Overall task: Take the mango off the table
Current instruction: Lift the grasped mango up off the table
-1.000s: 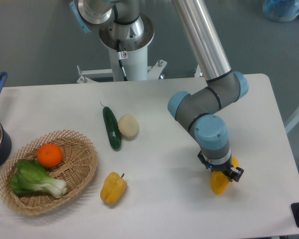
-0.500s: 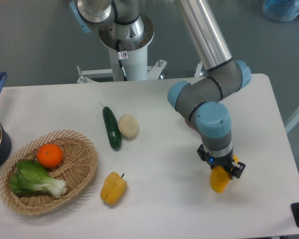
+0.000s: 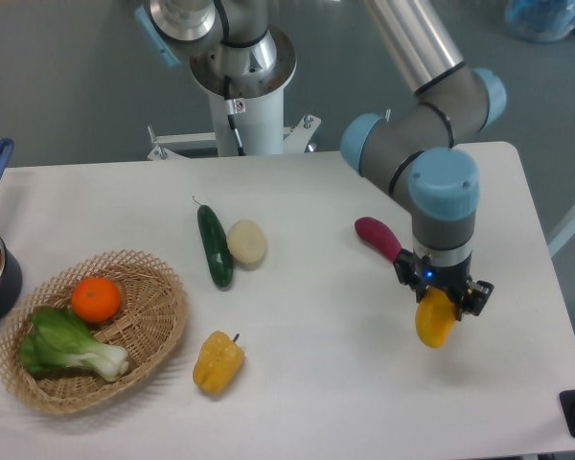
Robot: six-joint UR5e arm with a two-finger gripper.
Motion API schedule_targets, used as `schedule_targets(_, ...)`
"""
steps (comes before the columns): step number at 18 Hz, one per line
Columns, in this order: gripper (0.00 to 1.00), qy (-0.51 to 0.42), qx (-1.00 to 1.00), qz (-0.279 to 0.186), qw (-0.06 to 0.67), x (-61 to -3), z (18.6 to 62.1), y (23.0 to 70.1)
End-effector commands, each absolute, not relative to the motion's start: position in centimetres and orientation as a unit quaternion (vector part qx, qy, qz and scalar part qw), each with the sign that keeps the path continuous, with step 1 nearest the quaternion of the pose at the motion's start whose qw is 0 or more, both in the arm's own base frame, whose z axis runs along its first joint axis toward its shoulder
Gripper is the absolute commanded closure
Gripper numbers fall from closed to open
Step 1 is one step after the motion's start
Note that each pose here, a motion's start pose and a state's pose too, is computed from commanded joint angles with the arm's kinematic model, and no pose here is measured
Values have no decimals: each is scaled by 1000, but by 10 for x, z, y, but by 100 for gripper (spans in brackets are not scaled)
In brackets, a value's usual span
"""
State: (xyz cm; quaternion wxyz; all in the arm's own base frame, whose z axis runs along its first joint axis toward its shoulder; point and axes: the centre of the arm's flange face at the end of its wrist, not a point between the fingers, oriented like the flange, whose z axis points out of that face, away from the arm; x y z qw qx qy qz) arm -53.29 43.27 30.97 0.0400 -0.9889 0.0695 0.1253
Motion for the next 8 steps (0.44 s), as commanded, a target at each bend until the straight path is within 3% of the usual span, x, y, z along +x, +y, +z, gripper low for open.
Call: schedule_targets(8, 73, 71, -992, 94, 35, -538, 326, 433)
